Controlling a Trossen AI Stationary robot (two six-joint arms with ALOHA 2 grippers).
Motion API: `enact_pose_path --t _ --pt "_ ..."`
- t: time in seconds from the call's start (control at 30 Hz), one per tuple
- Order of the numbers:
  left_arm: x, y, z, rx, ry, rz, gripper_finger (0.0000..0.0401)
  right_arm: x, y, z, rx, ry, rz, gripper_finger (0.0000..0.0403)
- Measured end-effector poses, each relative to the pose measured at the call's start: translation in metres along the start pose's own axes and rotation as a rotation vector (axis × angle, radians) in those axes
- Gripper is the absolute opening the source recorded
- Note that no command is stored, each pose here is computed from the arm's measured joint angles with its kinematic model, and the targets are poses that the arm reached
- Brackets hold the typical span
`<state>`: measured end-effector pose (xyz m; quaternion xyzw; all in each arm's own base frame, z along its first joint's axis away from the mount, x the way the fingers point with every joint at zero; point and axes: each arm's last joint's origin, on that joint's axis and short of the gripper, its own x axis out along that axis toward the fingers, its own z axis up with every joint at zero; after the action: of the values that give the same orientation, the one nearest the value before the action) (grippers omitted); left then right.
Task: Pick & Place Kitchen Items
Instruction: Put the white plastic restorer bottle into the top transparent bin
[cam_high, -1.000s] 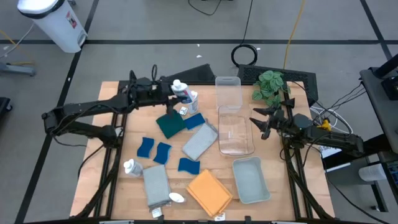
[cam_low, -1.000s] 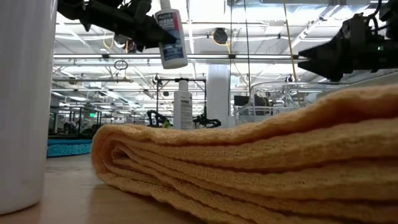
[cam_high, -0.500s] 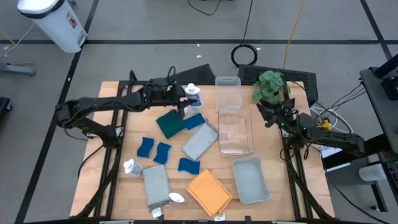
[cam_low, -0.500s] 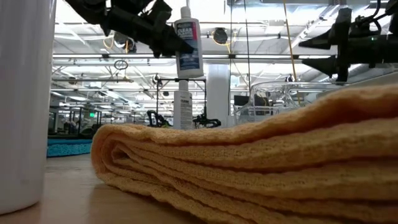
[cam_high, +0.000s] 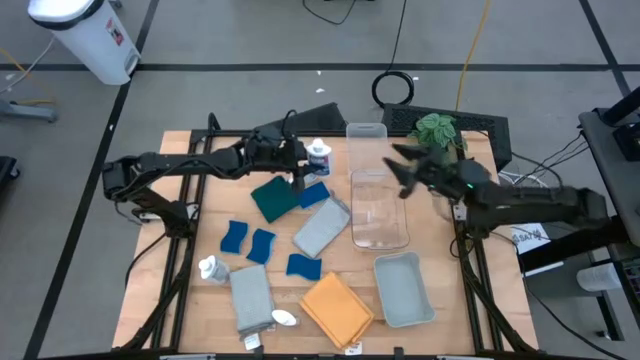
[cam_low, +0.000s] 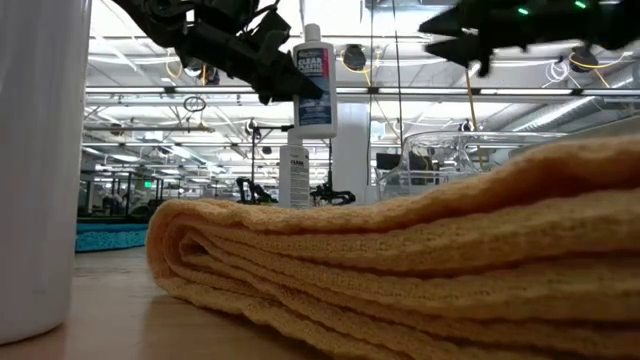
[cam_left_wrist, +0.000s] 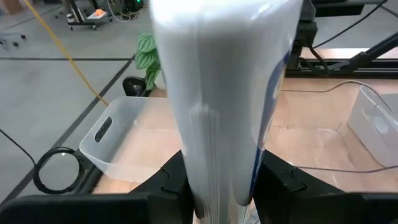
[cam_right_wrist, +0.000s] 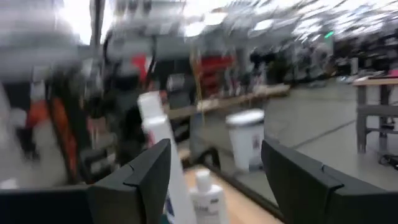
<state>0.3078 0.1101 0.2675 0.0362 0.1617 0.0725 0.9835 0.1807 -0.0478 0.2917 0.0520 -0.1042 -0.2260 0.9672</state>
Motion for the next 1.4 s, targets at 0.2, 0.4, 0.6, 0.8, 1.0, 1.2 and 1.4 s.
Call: enact_pose_path --t 0.2,0.4,0.6,0.8,1.0,1.2,1.4 --pt "0.001 -0.003 -0.001 -0.006 0.016 -0.011 0.0118 0.066 0.008 0.026 -0.055 0.111 0.135 0.0228" --pt "0.0 -0.004 -0.003 -0.011 0.035 -0.014 0.0118 0.122 0.006 0.022 -0.058 0.165 0.278 0.0228" --pt "0.001 -0.005 -0.003 -0.009 0.037 -0.016 0.0118 0.157 0.01 0.005 -0.054 0.19 0.322 0.0228" --pt "0.001 -0.005 -0.004 -0.01 0.041 -0.015 0.0118 0.168 0.011 -0.008 -0.053 0.179 0.349 0.0225" --pt "0.001 -0.005 -0.004 -0.01 0.045 -0.016 0.0119 0.168 0.011 -0.008 -0.06 0.179 0.353 0.0159" --pt "0.001 -0.005 -0.004 -0.017 0.047 -0.014 0.0122 0.168 0.011 -0.009 -0.089 0.195 0.358 0.0082" --pt "0.001 -0.009 -0.006 -0.004 0.078 0.033 0.0196 0.165 0.011 -0.009 -0.131 0.215 0.356 0.0082"
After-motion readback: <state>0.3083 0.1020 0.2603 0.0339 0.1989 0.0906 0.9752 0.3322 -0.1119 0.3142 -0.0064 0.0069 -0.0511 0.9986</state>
